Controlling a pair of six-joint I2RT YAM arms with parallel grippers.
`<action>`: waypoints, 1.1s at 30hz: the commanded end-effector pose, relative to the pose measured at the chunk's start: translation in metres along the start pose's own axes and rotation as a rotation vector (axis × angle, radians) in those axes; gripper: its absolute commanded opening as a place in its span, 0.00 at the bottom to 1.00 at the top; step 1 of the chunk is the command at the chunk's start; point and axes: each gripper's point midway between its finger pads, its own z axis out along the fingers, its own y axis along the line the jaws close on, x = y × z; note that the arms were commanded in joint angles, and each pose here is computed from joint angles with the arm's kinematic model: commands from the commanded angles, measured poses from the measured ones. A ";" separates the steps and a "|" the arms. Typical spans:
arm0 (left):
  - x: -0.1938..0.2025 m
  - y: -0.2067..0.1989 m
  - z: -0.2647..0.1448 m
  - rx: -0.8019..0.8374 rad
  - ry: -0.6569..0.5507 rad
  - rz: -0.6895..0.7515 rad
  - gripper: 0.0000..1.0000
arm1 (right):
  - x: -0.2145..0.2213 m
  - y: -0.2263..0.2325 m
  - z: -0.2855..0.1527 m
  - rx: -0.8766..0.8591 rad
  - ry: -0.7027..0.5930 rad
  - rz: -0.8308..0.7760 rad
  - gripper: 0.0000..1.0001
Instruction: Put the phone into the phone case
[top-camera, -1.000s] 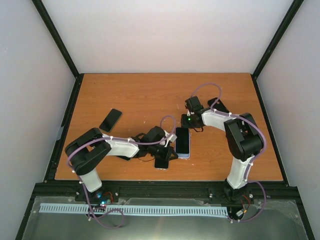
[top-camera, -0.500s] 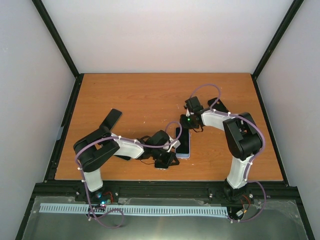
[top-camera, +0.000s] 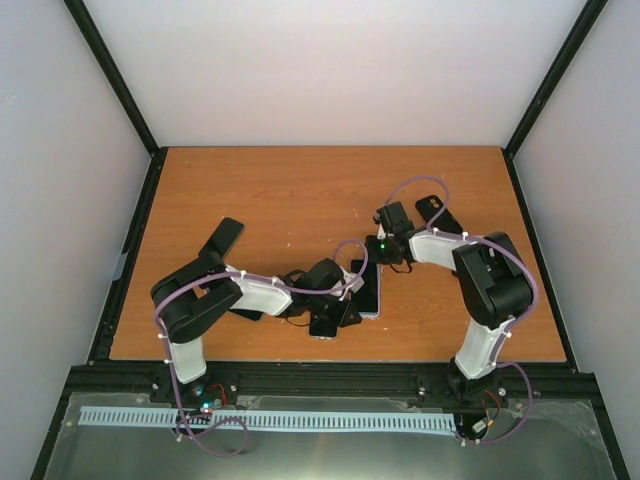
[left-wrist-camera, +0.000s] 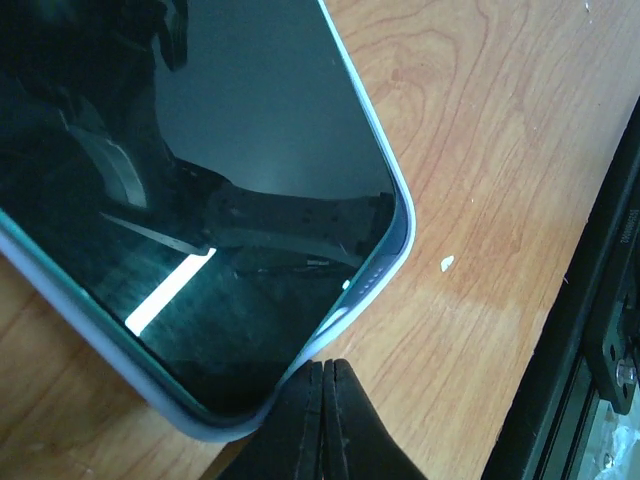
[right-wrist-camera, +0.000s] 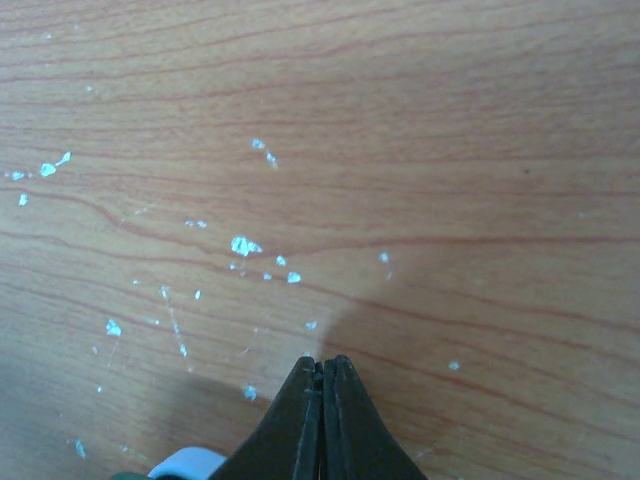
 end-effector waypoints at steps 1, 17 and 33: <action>-0.009 0.017 0.007 -0.097 -0.036 0.020 0.00 | 0.035 -0.007 0.000 -0.011 0.095 0.032 0.03; -0.020 0.006 -0.011 -0.102 -0.084 -0.026 0.13 | 0.022 -0.028 -0.034 0.127 -0.014 0.080 0.14; -0.072 0.028 -0.064 -0.130 -0.237 -0.145 0.44 | 0.053 -0.009 -0.065 -0.097 -0.083 0.204 0.48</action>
